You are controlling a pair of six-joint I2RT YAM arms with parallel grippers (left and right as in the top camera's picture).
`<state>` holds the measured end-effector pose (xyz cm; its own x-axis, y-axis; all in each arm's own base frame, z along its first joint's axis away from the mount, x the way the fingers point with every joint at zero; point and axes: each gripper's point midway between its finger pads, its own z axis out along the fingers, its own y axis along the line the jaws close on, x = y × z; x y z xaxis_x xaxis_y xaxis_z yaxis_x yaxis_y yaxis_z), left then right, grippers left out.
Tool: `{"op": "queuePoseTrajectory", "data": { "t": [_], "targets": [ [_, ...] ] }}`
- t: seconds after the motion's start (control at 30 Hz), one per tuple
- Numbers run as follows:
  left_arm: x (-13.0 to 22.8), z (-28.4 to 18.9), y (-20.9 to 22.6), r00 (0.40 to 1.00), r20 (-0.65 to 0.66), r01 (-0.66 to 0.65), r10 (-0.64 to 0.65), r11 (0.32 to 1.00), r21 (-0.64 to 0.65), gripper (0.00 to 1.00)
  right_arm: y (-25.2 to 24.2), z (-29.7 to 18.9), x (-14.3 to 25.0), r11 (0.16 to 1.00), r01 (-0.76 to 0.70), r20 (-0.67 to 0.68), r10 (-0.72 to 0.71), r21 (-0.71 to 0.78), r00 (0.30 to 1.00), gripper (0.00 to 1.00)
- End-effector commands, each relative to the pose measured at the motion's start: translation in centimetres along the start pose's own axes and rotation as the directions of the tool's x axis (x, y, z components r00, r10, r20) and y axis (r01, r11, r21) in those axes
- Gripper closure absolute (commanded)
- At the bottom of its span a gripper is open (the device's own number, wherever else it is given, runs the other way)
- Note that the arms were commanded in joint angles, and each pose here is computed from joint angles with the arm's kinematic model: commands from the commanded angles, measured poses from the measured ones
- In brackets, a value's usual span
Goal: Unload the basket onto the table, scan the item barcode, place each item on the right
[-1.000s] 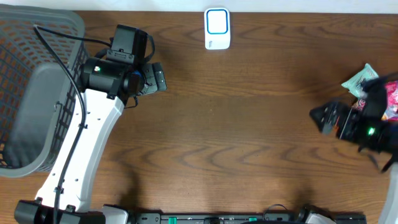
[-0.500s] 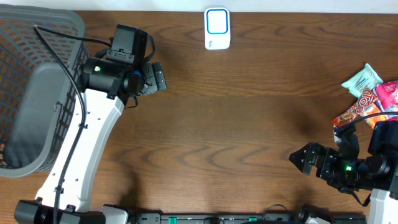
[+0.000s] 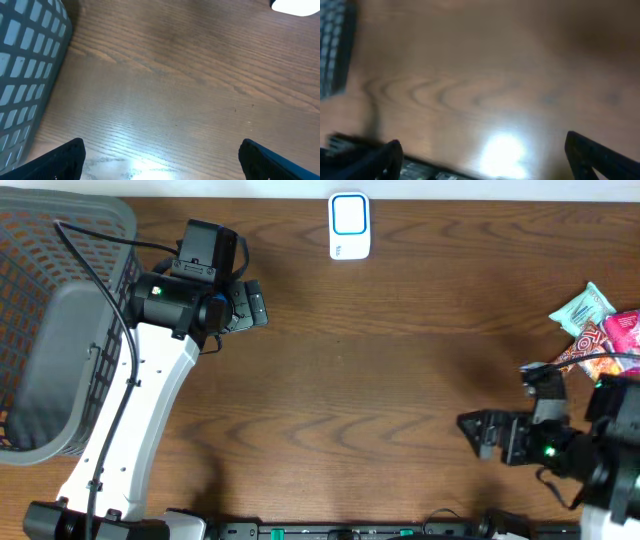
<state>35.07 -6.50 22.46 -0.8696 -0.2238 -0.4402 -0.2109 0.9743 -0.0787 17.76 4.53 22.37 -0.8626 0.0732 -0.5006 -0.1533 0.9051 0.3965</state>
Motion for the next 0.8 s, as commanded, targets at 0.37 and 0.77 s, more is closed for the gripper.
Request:
{"op": "queuePoseTrajectory", "data": {
  "t": [0.37, 0.77],
  "targets": [
    [0.0, 0.0, 0.3, 1.0, 0.002, -0.001, 0.001, 1.0, -0.011, 0.02, 6.2, 1.4, -1.9, 0.748, 0.662, 0.558, -0.573, 0.057, 0.6, 0.01],
    [0.0, 0.0, 0.3, 1.0, 0.002, -0.001, 0.001, 1.0, -0.011, 0.02, 4.6, 4.7, -1.5, 0.675, 0.704, 0.698, -0.614, 0.221, 0.369, 0.01]
  ]
}}
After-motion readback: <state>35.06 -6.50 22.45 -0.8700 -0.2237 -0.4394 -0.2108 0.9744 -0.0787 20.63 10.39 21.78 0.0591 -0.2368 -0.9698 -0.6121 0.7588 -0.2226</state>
